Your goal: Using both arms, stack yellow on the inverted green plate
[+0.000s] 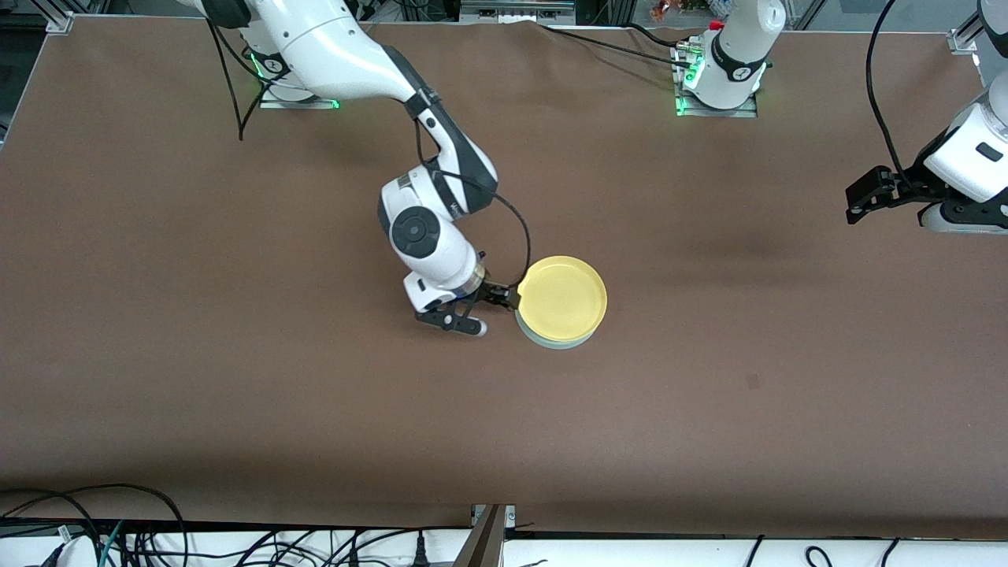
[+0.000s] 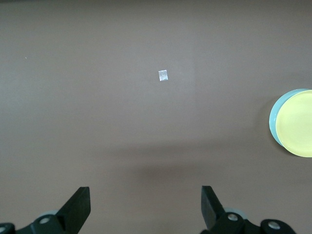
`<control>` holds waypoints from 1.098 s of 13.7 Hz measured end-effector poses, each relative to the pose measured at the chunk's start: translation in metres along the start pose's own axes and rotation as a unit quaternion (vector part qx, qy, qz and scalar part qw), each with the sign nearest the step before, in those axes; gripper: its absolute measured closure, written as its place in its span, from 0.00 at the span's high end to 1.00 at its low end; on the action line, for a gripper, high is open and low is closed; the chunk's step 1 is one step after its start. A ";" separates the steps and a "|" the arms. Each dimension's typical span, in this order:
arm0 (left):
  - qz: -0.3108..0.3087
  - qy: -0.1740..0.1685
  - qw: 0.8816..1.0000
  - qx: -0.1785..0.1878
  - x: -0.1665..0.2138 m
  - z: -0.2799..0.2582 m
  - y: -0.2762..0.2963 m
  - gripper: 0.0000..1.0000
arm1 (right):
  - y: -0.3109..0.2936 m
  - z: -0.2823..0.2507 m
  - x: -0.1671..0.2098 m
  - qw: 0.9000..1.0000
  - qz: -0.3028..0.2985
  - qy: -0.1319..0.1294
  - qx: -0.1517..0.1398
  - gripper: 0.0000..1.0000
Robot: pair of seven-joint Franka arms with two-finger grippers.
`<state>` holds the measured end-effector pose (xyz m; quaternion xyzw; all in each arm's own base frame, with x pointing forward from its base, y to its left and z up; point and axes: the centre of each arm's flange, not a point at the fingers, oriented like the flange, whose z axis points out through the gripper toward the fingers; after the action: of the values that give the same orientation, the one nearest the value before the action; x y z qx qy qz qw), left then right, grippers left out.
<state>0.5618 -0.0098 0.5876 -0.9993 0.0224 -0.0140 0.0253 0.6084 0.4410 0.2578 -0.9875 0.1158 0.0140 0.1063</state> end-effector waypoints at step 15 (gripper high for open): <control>0.001 0.001 1.000 0.000 0.000 -0.001 0.000 1.00 | 0.317 -0.322 0.106 0.979 -0.115 -0.122 -0.120 1.00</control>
<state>0.5621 -0.0099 0.5885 -0.9993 0.0232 -0.0149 0.0253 0.6387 0.0476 0.5019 -0.9907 -0.0151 0.1353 0.0011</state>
